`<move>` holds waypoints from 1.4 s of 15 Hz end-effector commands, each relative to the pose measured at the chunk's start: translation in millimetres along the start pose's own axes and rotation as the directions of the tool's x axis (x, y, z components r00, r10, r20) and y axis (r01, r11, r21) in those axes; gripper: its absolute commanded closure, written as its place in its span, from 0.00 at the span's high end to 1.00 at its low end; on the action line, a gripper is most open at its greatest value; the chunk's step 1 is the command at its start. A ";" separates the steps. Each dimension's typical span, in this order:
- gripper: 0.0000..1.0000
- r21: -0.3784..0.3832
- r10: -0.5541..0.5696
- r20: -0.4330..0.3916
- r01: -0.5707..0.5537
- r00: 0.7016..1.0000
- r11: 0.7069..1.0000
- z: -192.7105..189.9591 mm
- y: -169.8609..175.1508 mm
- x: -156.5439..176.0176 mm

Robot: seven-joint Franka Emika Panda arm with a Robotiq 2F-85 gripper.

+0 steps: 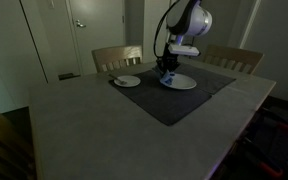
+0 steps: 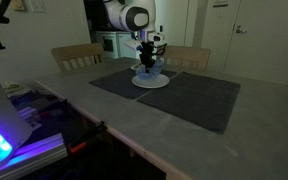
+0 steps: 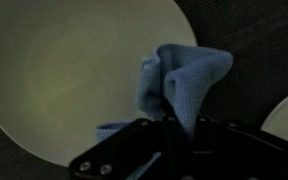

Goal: Pick up the towel and clean the plate

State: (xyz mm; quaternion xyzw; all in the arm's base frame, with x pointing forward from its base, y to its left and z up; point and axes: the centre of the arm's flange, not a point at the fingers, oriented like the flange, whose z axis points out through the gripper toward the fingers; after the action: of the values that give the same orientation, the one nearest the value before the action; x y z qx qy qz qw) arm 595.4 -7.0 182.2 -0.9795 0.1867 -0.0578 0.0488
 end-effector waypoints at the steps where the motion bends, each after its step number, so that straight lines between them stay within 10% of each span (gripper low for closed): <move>1: 0.02 0.010 -0.039 0.005 0.039 0.999 0.999 -43.5 -9.3 -5.1; 11: 0.02 0.223 -0.295 0.064 0.274 0.953 0.936 -62.2 -129.3 -47.4; 21: 0.02 0.138 -0.394 0.110 0.379 0.912 0.915 6.5 -143.5 -48.0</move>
State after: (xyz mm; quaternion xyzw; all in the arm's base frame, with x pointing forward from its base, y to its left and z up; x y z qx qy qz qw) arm 586.2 140.6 201.2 -0.9934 0.0015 -0.0085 0.1147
